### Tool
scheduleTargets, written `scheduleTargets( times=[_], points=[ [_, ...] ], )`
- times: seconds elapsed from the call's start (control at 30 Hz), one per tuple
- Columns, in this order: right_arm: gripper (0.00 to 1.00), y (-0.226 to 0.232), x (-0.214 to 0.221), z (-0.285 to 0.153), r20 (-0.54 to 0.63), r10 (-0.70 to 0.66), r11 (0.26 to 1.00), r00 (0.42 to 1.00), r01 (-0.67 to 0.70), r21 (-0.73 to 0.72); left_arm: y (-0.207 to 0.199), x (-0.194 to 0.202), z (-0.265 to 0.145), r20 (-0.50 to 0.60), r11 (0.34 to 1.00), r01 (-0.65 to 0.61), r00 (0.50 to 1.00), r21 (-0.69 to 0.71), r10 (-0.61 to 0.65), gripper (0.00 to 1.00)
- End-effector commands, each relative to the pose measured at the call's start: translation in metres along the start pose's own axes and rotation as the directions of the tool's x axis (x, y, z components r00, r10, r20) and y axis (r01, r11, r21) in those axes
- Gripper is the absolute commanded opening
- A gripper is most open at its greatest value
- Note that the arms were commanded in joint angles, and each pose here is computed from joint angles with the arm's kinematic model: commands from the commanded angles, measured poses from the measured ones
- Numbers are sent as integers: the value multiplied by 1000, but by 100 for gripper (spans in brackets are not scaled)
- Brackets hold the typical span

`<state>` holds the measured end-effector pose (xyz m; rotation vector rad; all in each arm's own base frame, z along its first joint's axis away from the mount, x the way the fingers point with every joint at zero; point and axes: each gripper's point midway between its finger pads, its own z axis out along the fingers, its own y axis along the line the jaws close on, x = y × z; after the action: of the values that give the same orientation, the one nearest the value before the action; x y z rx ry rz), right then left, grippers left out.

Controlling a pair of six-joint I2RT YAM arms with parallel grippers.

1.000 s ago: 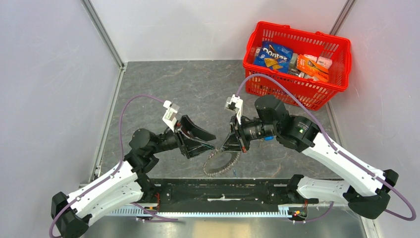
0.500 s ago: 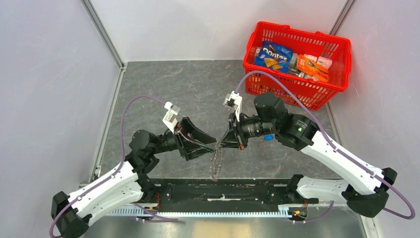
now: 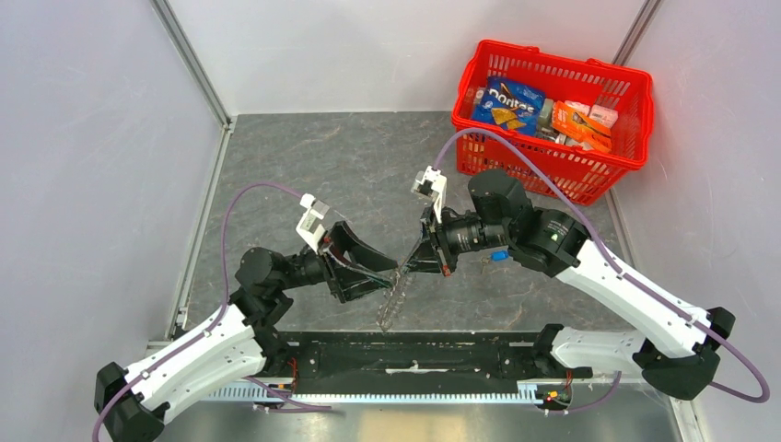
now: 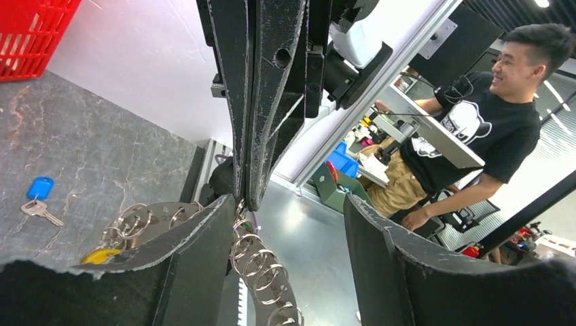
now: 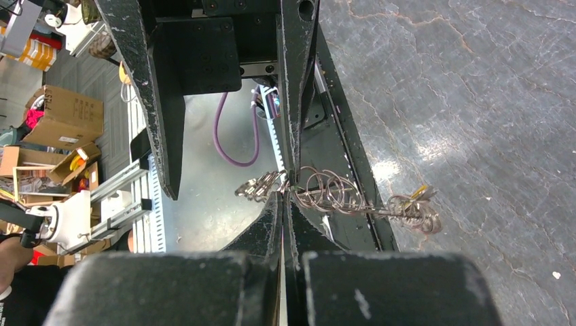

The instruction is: Put the keys on the keyring

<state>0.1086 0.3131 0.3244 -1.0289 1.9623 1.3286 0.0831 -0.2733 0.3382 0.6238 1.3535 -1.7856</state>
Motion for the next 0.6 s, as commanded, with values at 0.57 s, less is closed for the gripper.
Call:
scheduleTargets(
  times=[0.57],
  points=[
    [0, 47, -44, -13, 130, -72, 980, 989, 95, -173, -28, 11, -3, -64, 985, 30, 998, 171, -19, 57]
  ],
)
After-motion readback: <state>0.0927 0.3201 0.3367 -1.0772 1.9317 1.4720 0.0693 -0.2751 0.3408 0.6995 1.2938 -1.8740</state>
